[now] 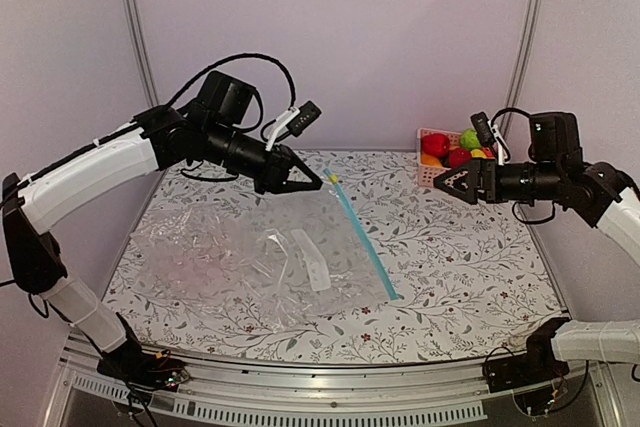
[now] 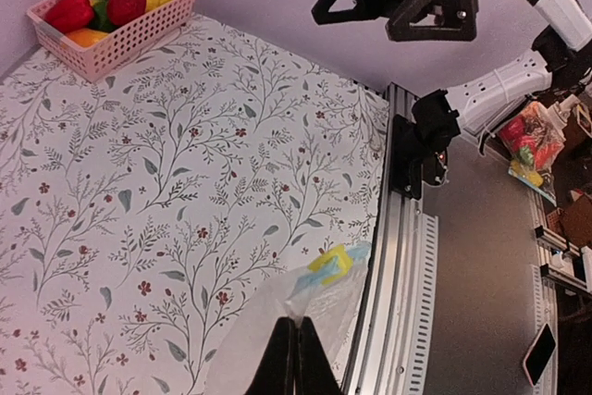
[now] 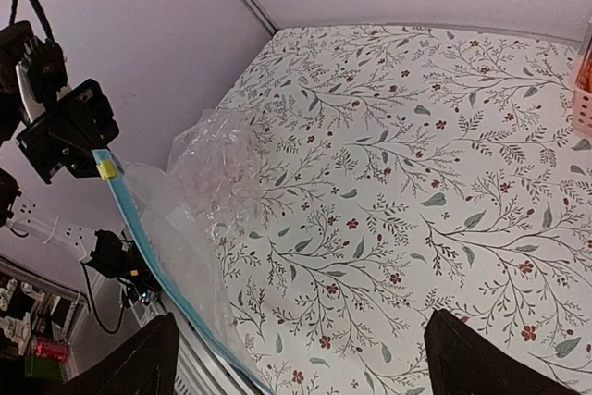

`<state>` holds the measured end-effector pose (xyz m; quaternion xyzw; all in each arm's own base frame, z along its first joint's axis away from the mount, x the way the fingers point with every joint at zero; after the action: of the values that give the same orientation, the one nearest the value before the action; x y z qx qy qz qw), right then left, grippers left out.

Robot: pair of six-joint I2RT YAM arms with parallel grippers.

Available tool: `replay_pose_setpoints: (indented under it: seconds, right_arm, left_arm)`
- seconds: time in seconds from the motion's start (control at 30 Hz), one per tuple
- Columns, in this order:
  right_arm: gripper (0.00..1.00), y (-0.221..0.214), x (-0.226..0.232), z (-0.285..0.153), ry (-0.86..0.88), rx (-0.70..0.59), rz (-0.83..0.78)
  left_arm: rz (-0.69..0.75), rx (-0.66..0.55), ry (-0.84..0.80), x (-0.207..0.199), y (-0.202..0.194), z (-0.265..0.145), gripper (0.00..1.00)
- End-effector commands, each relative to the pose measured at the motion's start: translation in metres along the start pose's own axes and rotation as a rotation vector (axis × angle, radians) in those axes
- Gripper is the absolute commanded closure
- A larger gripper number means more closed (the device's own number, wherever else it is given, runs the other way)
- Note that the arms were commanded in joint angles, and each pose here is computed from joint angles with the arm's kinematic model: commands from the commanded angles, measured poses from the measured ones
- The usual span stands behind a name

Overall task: Place the food in the zip-top bag and seal the zipper
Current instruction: Pass from the left arm to the right

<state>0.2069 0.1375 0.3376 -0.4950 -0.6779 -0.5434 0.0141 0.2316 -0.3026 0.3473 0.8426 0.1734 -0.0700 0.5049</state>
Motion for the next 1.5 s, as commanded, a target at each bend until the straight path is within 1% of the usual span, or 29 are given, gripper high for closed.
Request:
replay_pose_setpoints:
  seconds: [0.0,0.13,0.23,0.37,0.5,0.63,0.73,1.0,1.13,1.47]
  right_arm:
    - [0.1,-0.001,0.02,0.024,0.02,0.041,-0.079]
    - [0.16,-0.004,0.042,0.056,0.06,0.06,-0.146]
    - [0.22,-0.008,0.057,0.082,0.102,0.043,-0.185]
    - [0.27,-0.012,0.077,0.105,0.132,0.043,-0.246]
    - [0.36,-0.018,0.094,0.124,0.154,0.072,-0.309]
    - [0.4,-0.027,0.104,0.133,0.171,0.082,-0.33]
    - [0.46,-0.036,0.106,0.139,0.15,0.097,-0.342]
    - [0.5,-0.048,0.1,0.154,0.128,0.126,-0.326]
    - [0.56,-0.05,0.099,0.158,0.113,0.131,-0.336]
    - [0.67,-0.06,0.104,0.164,0.128,0.159,-0.341]
  left_arm:
    - [0.01,0.07,-0.047,0.002,-0.019,0.014,1.0]
    - [-0.002,0.089,-0.072,0.004,-0.031,0.021,1.0]
    - [-0.019,0.106,-0.073,0.008,-0.039,0.027,1.0]
    - [-0.06,0.14,-0.106,0.013,-0.046,0.038,1.0]
    - [-0.081,0.164,-0.095,0.018,-0.05,0.044,1.0]
    - [-0.092,0.176,-0.075,0.022,-0.053,0.047,1.0]
    - [-0.1,0.181,-0.081,0.023,-0.054,0.049,1.0]
    - [-0.106,0.183,-0.088,0.023,-0.054,0.051,1.0]
    - [-0.105,0.183,-0.082,0.024,-0.054,0.05,1.0]
    - [-0.099,0.177,-0.073,0.023,-0.052,0.048,1.0]
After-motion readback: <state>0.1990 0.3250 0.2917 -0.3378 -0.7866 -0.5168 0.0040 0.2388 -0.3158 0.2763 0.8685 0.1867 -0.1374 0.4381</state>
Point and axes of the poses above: each gripper's point midway between its finger pads, its own z axis out along the fingers, its own x axis along the line the jaws close on, y = z × x, the point moved 8 cm from there along -z, back along the fingers, and after that the axes turned 3 degrees about z, right-handed, at the moved point
